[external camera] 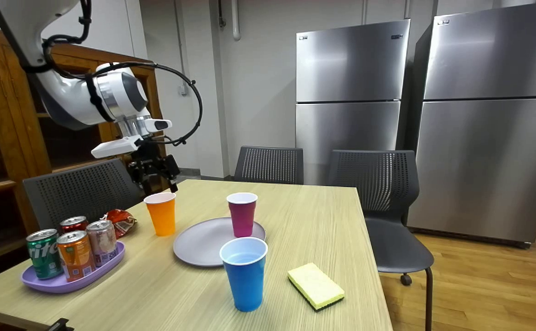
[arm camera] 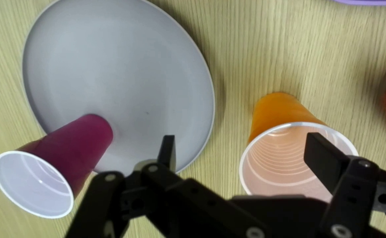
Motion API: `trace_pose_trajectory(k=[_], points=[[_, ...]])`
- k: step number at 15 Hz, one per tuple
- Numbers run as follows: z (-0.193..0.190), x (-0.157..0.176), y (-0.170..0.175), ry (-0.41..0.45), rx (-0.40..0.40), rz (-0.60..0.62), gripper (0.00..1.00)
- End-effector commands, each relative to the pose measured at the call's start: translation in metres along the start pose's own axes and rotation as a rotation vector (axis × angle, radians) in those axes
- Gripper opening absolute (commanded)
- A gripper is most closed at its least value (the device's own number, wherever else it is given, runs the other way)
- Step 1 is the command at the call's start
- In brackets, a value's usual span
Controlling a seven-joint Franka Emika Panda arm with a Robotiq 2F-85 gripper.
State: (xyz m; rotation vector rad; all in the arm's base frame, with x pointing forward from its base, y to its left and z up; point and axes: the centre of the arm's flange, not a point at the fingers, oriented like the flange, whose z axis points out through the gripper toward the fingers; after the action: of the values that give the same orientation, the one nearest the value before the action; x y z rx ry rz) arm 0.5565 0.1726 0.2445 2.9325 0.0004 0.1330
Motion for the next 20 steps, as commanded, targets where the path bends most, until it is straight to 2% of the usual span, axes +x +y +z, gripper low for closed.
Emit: trace_pose_trajectory(k=[1,11,12,13,15,18,20], points=[[0.003,0.018,-0.01,-0.012,-0.024,0.005,1.0],[0.027,0.033,-0.014,-0.034,-0.027,0.009,1.0],[0.029,0.033,-0.015,-0.036,-0.027,0.009,0.97],[0.03,0.033,-0.016,-0.038,-0.027,0.01,0.74],[0.031,0.033,-0.017,-0.039,-0.027,0.007,0.69],[0.032,0.033,-0.019,-0.035,-0.029,0.002,0.43],[0.031,0.033,-0.021,-0.03,-0.029,-0.002,0.3]])
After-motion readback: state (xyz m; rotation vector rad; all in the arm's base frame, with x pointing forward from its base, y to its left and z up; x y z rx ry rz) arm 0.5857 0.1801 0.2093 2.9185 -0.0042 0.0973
